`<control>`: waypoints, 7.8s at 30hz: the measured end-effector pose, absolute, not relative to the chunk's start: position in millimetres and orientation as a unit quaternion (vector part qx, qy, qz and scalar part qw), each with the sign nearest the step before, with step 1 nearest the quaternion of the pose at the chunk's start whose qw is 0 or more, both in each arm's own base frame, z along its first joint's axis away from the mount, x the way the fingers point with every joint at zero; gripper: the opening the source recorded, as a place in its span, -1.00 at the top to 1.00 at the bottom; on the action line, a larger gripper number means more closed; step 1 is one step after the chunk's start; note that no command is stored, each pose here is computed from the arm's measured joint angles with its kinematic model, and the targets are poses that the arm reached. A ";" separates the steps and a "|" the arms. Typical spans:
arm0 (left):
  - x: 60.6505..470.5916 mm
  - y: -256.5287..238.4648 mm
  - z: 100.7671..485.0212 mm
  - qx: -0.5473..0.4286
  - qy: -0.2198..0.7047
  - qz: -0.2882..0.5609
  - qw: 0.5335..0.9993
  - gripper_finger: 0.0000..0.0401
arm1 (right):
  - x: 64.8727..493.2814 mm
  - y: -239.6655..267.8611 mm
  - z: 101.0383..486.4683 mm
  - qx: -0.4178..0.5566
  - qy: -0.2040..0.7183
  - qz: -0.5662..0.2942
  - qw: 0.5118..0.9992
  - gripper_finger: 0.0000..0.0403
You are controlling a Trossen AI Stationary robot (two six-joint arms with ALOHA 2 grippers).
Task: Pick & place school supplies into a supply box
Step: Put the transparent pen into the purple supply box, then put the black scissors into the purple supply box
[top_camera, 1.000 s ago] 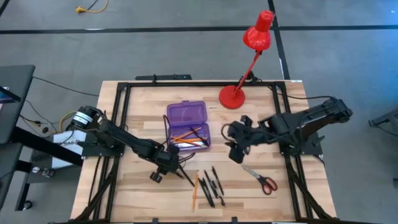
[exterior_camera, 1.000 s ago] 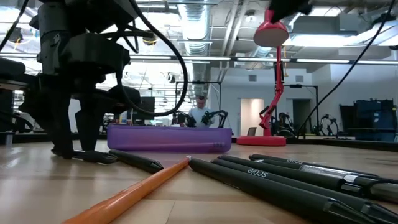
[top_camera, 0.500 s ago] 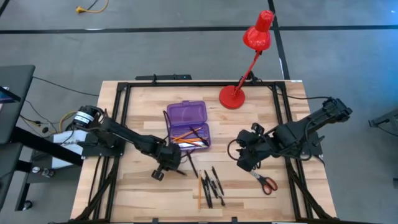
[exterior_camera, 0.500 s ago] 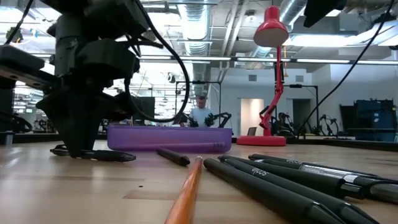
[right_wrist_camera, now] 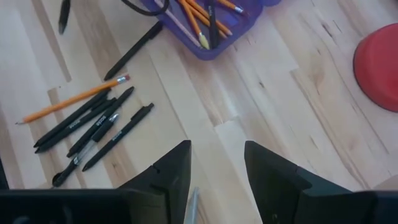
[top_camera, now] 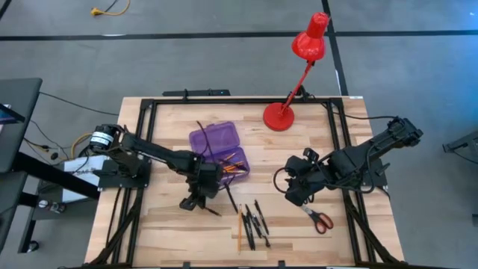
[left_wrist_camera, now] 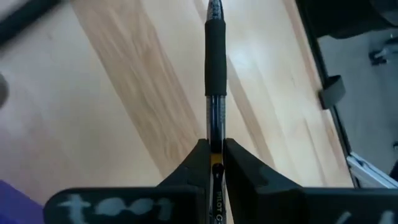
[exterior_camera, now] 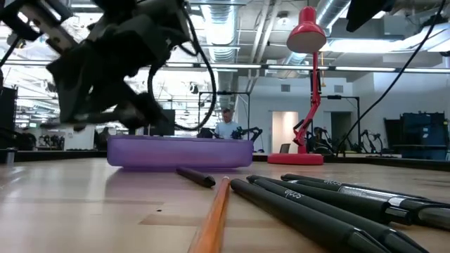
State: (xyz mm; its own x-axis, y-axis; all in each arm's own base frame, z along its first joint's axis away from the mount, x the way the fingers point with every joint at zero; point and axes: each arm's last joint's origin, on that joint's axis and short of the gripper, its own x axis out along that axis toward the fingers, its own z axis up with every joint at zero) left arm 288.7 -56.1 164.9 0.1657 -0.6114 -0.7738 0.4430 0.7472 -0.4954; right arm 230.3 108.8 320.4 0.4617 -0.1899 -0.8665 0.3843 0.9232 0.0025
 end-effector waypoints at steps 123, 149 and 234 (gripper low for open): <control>210.2 -30.4 342.6 0.066 0.360 0.043 0.930 0.32 | 165.6 187.0 130.9 0.317 0.718 -0.251 0.567 0.32; 210.2 -29.6 342.7 0.087 0.360 0.043 0.928 0.32 | 205.2 155.9 151.1 0.325 0.643 -0.159 0.675 0.75; 152.0 -48.5 312.3 -0.067 0.343 0.116 0.930 0.32 | 395.9 10.1 268.4 0.059 0.542 0.006 0.838 0.61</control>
